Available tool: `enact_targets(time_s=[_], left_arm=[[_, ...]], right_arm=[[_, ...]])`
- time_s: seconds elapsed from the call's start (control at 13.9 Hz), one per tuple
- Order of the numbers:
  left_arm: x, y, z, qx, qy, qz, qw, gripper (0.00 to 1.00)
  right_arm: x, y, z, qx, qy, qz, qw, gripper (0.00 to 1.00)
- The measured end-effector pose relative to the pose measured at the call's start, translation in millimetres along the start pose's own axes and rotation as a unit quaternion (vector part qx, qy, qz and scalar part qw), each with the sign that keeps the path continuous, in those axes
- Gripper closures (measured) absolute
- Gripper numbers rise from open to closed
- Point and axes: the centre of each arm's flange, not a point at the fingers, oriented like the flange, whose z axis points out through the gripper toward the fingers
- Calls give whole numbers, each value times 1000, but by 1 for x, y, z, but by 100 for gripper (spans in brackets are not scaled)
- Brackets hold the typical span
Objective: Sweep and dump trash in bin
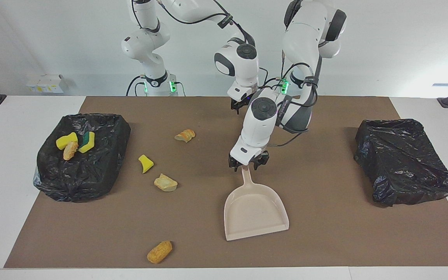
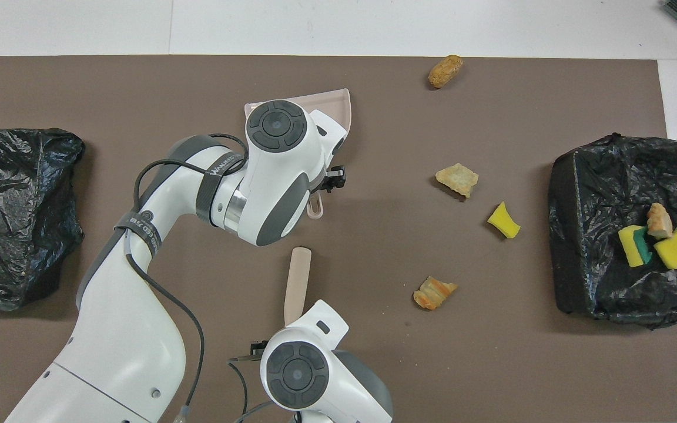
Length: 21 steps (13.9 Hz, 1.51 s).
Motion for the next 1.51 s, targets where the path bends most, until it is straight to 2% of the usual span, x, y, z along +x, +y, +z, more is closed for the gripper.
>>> enact_targets(time_s=[0.07,0.14,0.22,0.36,0.5,0.65,0.79,1.15,1.37,1.51], left_arm=[[1,-1,0,1,1,-1,1000,51],[3,-4,-1,1,1,-1,1000,65],[4,-6,-1,2,2,4,1000,69],[8,-13,-3,5,-1,33,999,69],[13,-31,-20,12,-11,98,995,69],[21,-65,-58,14,-18,170,985,69],[29,-103,-93,13,-18,245,969,69],[30,-202,-147,11,-18,378,925,69],[19,-243,-162,6,-42,435,900,69],[20,-257,-159,20,-55,484,873,69]], right_arm=[[0,0,0,0,0,0,1000,7],[0,0,1,0,0,0,1000,16],[0,0,1,-1,-1,0,1000,30],[0,0,3,-2,-2,1,1000,52],[0,0,4,-3,-3,2,1000,74],[1,1,3,-5,-5,2,1000,74],[5,3,-6,-9,-8,6,1000,74],[32,61,-85,-35,-32,60,997,74],[47,110,-117,-65,-52,99,992,74],[58,135,-121,-96,-51,111,988,74]])
